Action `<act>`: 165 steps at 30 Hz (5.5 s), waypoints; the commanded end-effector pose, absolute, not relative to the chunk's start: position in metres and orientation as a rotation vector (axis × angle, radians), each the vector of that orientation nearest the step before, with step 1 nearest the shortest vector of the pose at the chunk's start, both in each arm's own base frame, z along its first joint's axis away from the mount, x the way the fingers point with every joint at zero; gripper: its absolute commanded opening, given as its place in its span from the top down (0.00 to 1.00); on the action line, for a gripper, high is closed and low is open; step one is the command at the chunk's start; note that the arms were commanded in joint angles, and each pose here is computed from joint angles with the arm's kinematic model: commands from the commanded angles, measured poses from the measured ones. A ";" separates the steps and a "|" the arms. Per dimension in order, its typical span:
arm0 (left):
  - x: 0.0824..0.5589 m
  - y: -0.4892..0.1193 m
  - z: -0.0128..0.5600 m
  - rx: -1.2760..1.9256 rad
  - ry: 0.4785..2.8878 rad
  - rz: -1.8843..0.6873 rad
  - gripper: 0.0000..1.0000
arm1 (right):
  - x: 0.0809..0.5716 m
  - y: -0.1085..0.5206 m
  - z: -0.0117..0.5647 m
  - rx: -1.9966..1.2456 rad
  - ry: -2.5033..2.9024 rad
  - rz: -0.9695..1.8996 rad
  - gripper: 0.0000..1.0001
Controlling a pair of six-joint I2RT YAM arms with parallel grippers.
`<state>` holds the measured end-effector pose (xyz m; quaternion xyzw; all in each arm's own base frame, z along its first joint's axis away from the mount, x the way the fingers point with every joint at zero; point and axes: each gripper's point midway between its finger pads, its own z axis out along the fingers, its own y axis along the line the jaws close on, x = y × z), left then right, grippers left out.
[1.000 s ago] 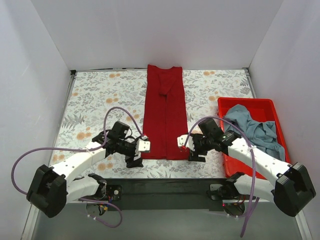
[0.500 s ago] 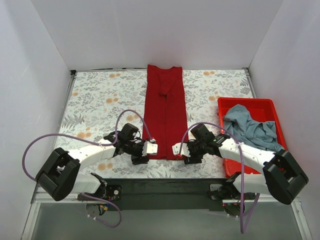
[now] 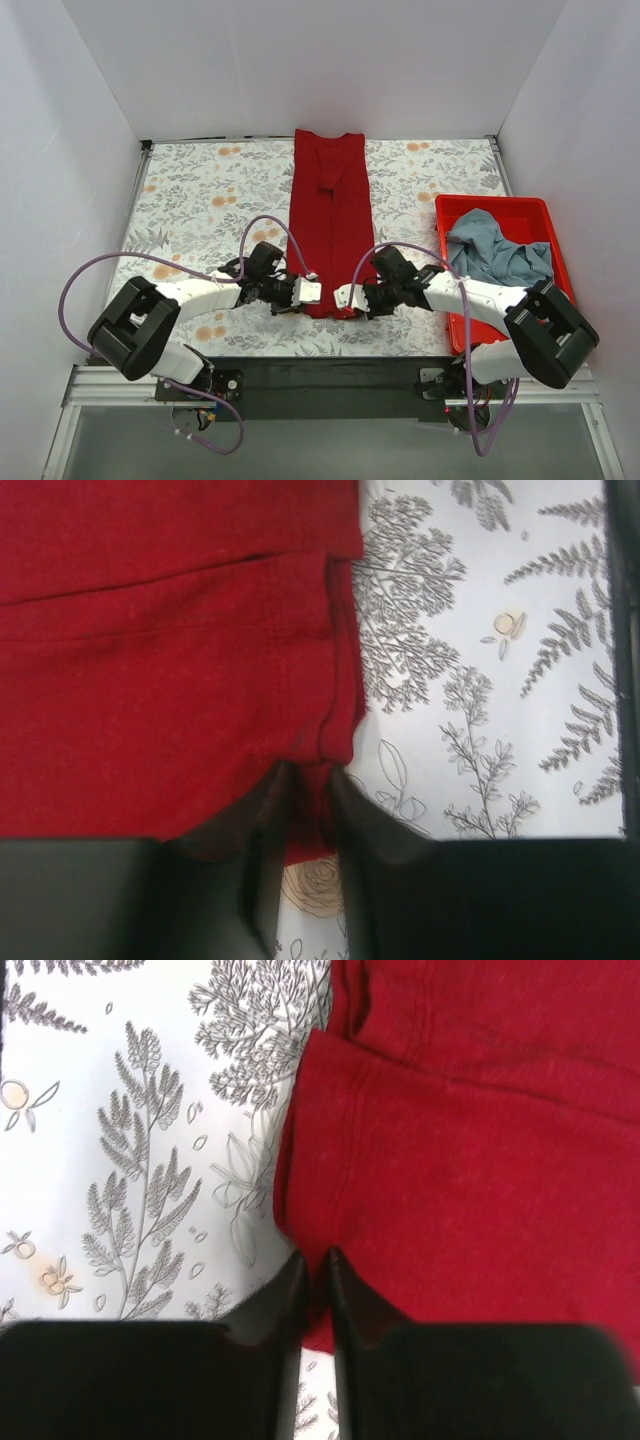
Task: Fold and stack the t-shirts
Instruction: Fold the tshirt
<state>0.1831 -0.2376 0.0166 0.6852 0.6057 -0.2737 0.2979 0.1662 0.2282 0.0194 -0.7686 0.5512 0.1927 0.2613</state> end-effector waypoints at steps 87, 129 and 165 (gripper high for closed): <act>0.441 -0.204 0.151 1.168 1.630 -0.574 0.63 | 0.457 0.227 0.181 -1.593 1.572 0.199 0.46; 0.306 -0.219 0.020 1.586 1.722 -0.618 1.00 | 0.303 0.218 0.011 -1.925 1.815 0.281 0.99; 0.189 -0.200 0.192 1.555 1.589 -0.740 1.00 | 0.201 0.236 0.200 -1.873 1.541 0.406 0.99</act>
